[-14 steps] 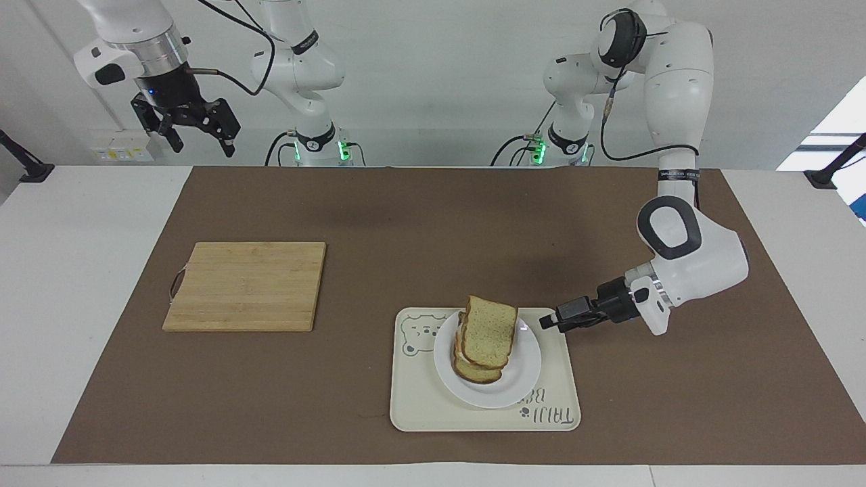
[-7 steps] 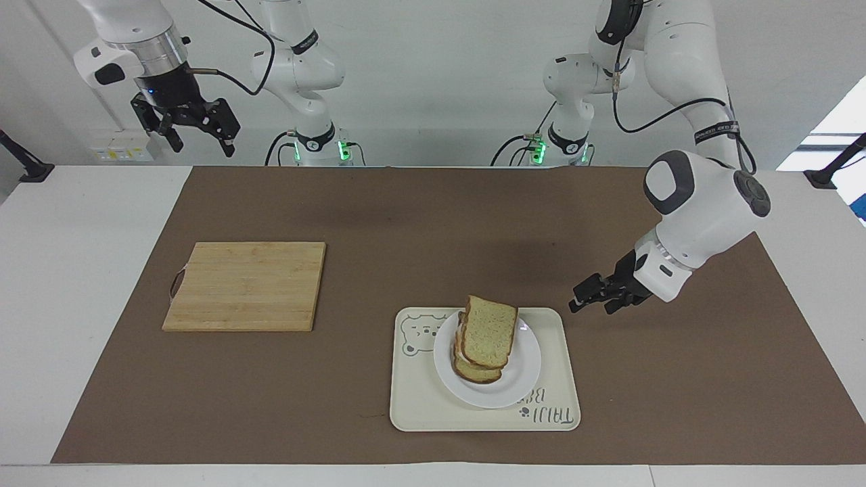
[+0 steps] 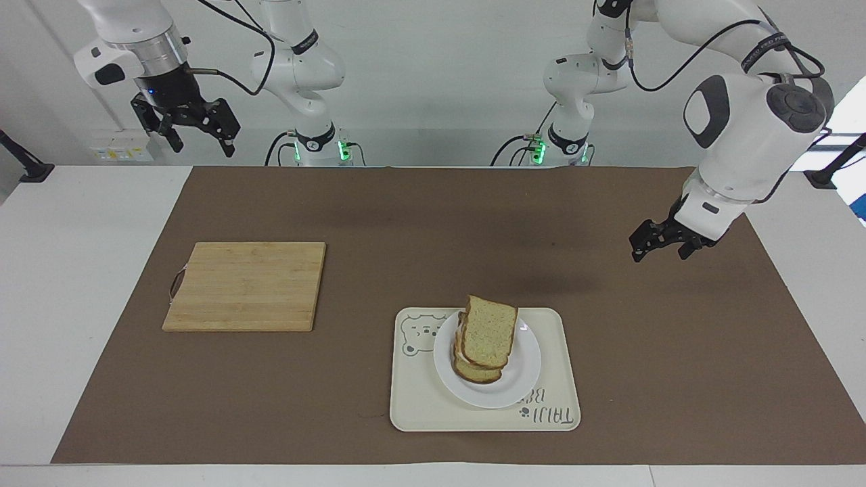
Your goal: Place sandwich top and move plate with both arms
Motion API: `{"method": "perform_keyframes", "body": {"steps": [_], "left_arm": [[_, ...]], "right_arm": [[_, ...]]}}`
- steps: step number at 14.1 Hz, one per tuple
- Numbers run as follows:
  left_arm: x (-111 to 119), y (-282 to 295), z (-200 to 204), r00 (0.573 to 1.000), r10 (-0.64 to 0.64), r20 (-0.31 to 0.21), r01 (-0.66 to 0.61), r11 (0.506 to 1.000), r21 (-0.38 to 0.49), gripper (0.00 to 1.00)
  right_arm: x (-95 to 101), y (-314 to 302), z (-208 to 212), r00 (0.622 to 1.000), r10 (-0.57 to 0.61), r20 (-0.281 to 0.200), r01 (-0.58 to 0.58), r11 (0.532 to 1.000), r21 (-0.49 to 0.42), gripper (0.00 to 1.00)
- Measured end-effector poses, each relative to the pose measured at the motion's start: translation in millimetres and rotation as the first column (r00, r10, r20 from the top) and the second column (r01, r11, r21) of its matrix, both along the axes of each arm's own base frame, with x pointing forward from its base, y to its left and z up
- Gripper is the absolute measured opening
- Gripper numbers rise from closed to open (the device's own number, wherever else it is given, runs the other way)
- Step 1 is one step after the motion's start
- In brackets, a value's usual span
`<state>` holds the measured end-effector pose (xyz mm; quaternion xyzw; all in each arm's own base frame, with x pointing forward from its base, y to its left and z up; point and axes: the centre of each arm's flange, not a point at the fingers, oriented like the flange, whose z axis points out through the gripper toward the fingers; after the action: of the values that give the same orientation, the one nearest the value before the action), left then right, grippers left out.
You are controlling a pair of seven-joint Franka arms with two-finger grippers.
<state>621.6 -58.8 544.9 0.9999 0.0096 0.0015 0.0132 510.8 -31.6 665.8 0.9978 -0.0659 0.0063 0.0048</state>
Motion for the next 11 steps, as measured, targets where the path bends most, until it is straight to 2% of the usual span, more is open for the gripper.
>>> {"method": "perform_keyframes", "body": {"steps": [6,11], "left_arm": [[-25,18,35,0.999,-0.033,-0.02,0.034,0.999,0.024,1.0],[-58,17,81,0.997,-0.073,-0.011,0.073,0.996,0.041,1.0]], "right_arm": [[0.0,0,0,1.0,0.0,0.0,0.0,1.0,0.0,1.0],[0.0,0,0,1.0,0.0,0.0,0.0,1.0,0.0,1.0]]}}
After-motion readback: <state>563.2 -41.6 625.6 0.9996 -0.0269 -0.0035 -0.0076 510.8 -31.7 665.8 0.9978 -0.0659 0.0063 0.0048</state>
